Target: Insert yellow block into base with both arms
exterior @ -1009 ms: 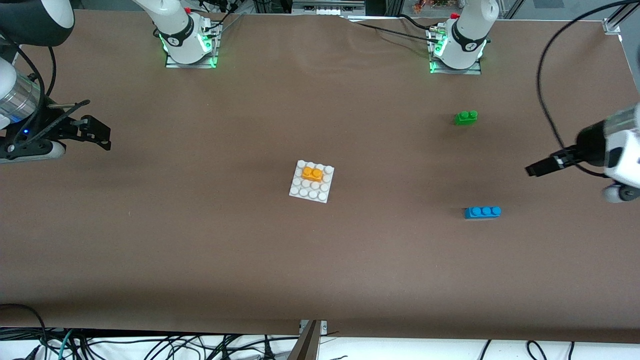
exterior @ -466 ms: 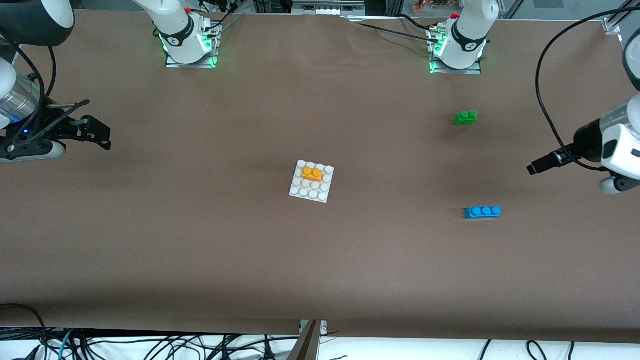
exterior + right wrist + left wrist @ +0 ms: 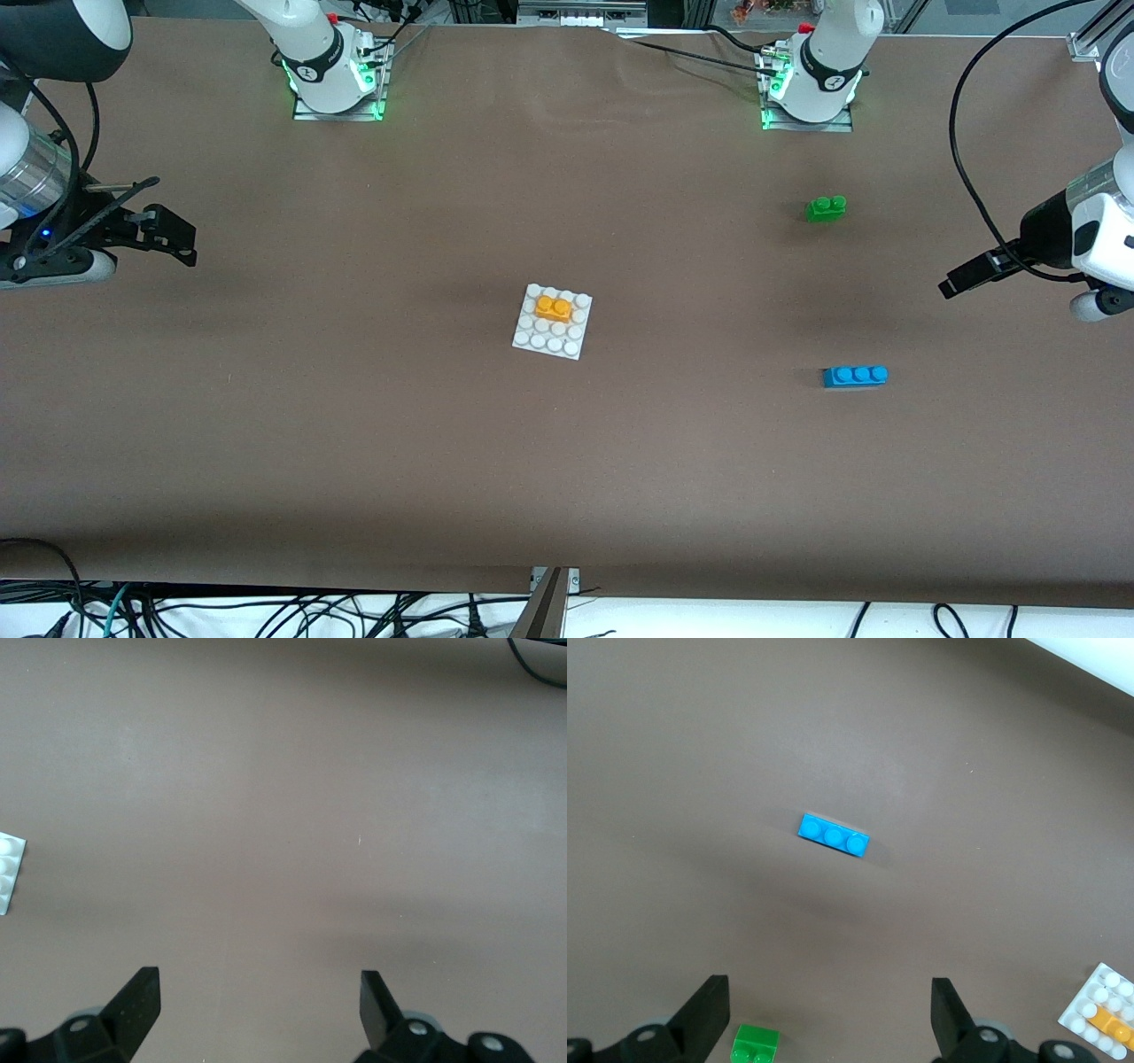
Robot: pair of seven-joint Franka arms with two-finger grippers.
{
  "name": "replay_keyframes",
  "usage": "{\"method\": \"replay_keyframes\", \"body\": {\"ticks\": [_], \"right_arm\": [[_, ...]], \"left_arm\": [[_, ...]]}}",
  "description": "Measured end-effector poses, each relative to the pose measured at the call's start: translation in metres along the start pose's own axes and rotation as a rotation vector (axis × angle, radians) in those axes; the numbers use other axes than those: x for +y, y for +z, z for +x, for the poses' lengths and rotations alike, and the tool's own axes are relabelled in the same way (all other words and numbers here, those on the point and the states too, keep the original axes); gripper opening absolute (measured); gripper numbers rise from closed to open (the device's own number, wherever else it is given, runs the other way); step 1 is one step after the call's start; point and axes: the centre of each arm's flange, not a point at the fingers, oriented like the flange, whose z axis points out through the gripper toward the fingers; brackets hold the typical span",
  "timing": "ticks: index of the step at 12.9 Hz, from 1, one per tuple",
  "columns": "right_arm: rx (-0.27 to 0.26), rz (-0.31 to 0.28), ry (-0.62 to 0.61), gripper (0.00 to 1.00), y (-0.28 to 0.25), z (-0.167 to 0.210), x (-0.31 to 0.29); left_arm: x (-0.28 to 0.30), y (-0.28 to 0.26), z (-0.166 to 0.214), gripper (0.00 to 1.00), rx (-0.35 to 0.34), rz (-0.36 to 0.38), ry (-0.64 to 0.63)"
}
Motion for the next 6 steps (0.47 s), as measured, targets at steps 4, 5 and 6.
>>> {"method": "replay_keyframes", "body": {"ticks": [4, 5, 6], "right_arm": [[0.000, 0.000, 0.000, 1.00, 0.0000, 0.0000, 0.0000], [0.000, 0.000, 0.000, 1.00, 0.0000, 0.0000, 0.0000], [0.000, 0.000, 0.000, 1.00, 0.0000, 0.0000, 0.0000]], "left_arm": [[-0.0007, 0.0013, -0.0023, 1.00, -0.021, 0.007, 0.001], [-0.0013, 0.0013, -0.0022, 1.00, -0.022, 0.008, 0.000], [-0.0018, 0.0009, -0.0020, 1.00, -0.022, 0.008, -0.001]]}}
